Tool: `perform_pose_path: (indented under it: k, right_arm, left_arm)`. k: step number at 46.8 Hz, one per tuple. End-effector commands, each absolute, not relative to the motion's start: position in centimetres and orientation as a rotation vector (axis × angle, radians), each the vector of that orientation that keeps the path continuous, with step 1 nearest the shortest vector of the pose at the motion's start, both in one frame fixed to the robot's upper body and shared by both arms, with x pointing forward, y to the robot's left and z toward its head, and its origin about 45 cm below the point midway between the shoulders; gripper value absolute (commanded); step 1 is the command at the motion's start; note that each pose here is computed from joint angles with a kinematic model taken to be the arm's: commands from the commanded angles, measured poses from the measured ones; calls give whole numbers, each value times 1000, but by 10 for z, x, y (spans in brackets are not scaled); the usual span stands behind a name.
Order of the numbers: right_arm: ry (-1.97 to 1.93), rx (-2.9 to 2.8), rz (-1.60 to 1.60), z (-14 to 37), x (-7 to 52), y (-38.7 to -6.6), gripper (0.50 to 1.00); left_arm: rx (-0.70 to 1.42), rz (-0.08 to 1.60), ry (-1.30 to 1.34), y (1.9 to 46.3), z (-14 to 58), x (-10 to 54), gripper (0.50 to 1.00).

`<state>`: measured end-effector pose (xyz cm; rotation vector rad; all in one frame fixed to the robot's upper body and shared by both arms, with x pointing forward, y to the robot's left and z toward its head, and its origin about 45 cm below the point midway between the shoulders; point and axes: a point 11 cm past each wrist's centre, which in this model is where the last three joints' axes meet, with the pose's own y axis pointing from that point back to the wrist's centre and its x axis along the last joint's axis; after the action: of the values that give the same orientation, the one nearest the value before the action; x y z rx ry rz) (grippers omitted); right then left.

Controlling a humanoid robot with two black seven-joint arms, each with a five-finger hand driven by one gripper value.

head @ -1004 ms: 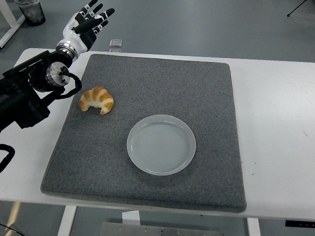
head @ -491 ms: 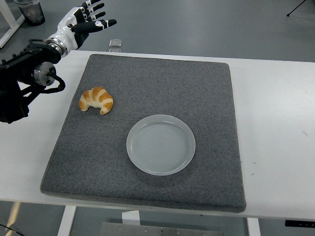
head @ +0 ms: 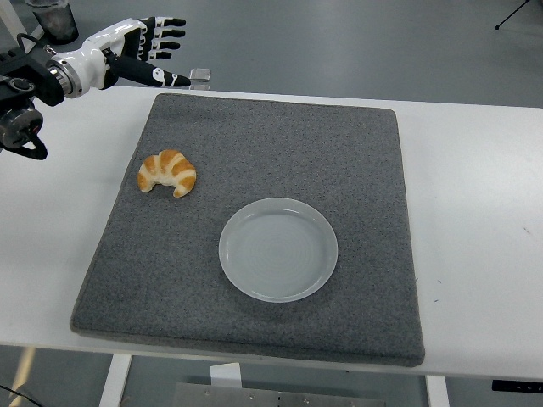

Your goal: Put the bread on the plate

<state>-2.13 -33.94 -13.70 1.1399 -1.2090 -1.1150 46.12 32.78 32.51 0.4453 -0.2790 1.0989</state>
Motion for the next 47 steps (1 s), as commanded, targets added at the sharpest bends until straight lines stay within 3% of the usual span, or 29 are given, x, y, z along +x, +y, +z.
perform_pose_path:
  k: [1,16,25,47]
  right_arm:
    - [-1209,1140,-1115,-137,-21,-339,952]
    - [-1209,1140,-1115,-137,-21,-339,952]
    - [-1209,1140,-1115,-137,-21,-339,954]
    - [-1209,1140,-1115,-137,-21,-339,952]
  left_arm:
    - [568,1034,-375,339,322,449,1000]
    - [827,841,-627,366,322,423,1000]
    - [854,786,-584,365,315,416,1000]
    - [900,860,-506,370,294,420,999]
